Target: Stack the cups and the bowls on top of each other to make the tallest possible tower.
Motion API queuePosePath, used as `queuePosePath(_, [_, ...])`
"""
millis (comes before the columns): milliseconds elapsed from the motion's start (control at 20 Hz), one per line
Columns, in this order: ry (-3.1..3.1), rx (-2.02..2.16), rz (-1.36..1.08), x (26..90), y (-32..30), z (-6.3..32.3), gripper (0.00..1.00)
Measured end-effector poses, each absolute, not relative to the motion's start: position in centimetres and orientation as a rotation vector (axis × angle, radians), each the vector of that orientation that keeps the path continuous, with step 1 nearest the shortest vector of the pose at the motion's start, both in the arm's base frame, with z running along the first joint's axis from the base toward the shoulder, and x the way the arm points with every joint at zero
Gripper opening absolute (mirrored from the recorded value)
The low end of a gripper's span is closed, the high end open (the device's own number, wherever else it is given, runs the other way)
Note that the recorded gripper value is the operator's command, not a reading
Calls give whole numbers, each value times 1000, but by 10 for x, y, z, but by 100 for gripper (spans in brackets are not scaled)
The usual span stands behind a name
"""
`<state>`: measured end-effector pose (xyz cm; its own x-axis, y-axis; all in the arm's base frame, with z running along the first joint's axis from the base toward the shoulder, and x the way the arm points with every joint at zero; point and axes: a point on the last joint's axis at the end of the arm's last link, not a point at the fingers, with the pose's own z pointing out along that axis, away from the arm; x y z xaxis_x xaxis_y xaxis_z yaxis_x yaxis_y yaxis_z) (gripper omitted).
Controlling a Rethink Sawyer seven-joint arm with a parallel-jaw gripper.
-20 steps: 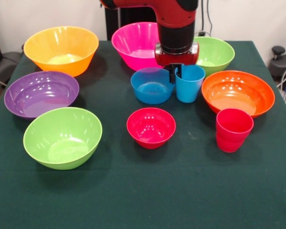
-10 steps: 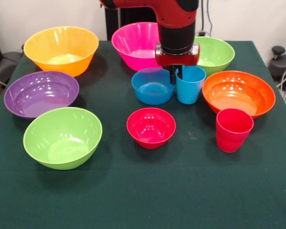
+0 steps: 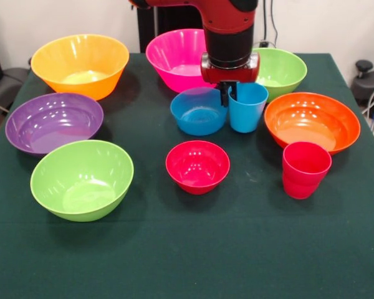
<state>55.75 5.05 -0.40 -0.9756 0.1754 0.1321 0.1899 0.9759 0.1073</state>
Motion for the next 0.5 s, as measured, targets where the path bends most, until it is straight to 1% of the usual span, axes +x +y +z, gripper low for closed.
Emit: queuePosePath(500, [-2957,-279,-177,558,47,2,0])
